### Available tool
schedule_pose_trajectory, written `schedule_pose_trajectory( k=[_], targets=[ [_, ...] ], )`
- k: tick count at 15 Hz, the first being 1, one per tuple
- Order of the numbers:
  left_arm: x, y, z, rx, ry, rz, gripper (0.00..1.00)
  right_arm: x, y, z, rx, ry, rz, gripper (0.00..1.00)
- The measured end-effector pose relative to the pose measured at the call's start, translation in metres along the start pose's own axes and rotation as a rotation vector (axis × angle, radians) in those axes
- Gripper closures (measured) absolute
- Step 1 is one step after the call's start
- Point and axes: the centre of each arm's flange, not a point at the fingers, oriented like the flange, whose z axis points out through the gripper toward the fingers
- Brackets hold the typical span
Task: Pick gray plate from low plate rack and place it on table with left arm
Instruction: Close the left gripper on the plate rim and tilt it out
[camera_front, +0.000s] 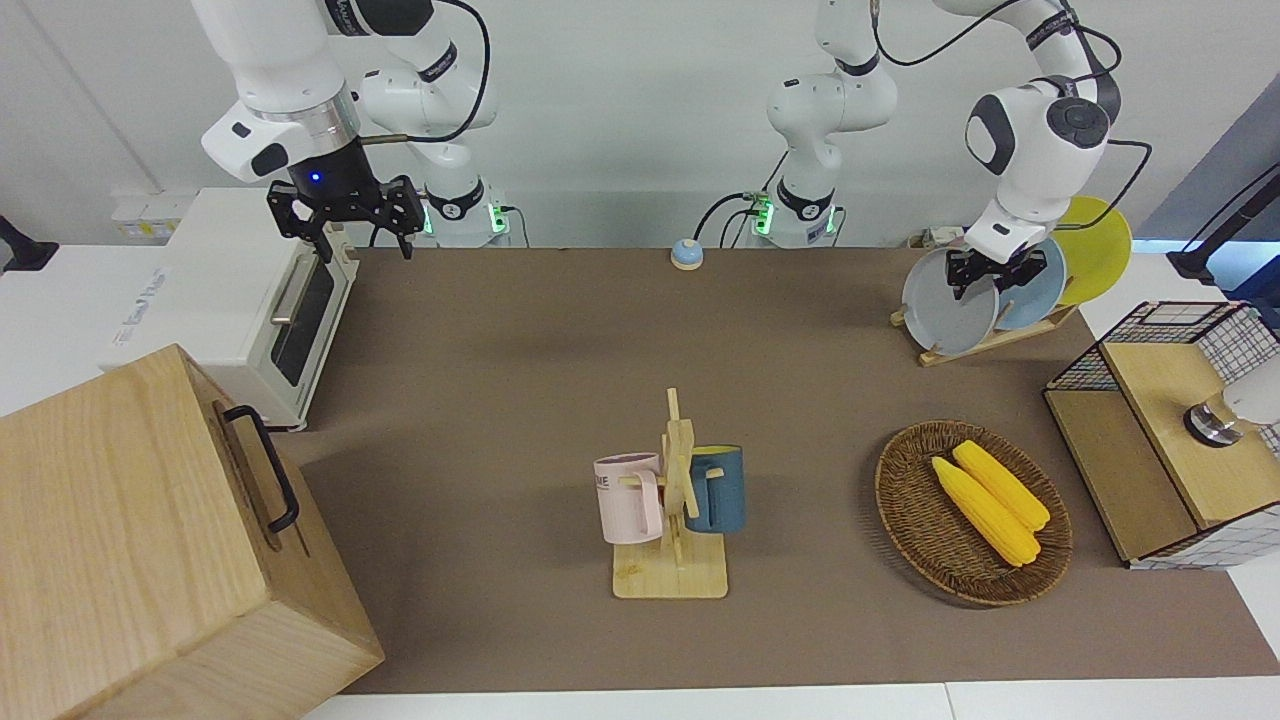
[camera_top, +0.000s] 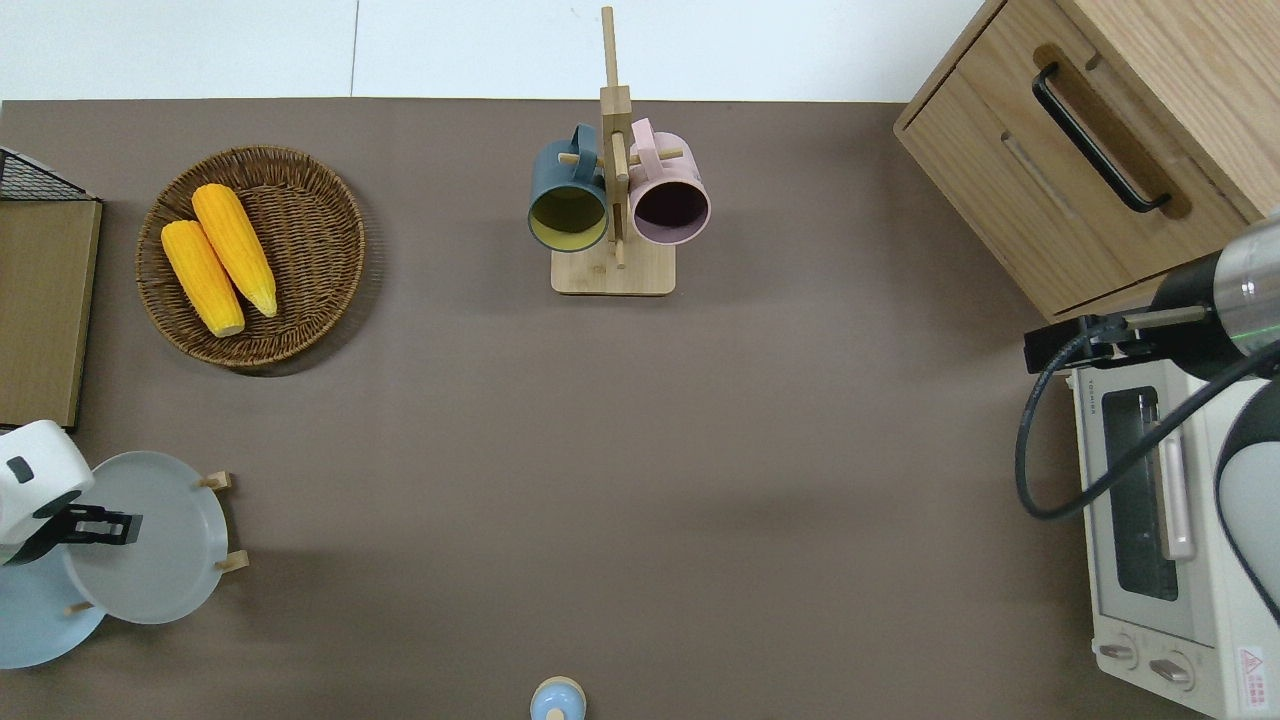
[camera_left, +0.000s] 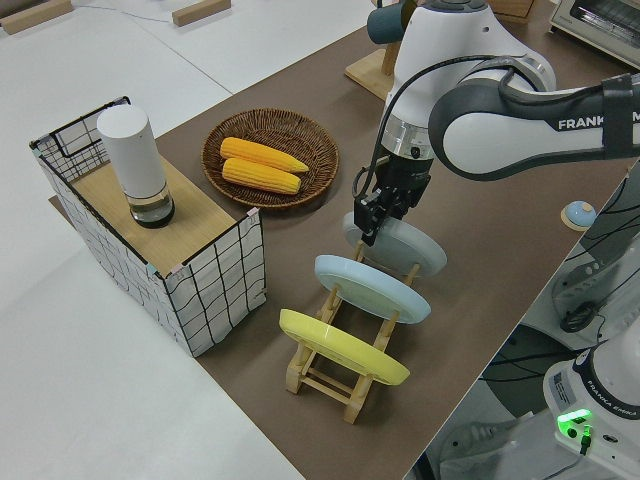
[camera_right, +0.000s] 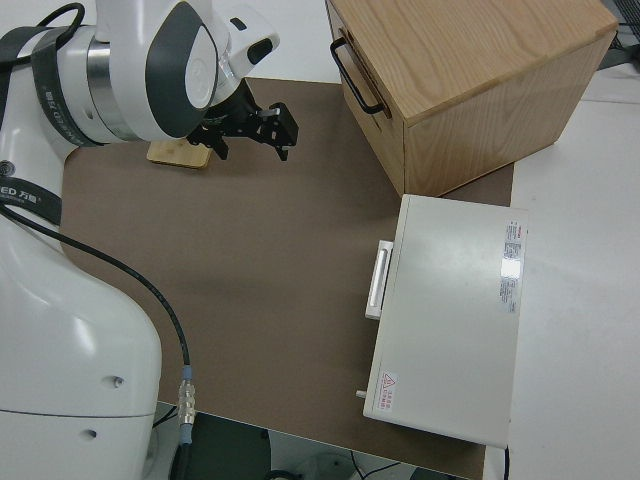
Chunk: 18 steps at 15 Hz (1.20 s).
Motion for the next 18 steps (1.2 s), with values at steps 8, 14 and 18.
schedule_pose_trajectory(
  k=[8,14,18],
  targets=[
    [0.000,0.002,-0.003,0.002,0.006,0.002,0.90,0.000,0.000,0.000,0.000,0.000,0.000,0.01],
    [0.000,0.004,-0.005,0.003,0.007,0.005,0.92,0.000,0.000,0.000,0.000,0.000,0.000,0.01],
    [0.000,0.004,-0.022,0.008,-0.002,0.007,0.92,0.000,0.000,0.000,0.000,0.000,0.000,0.01]
  ],
)
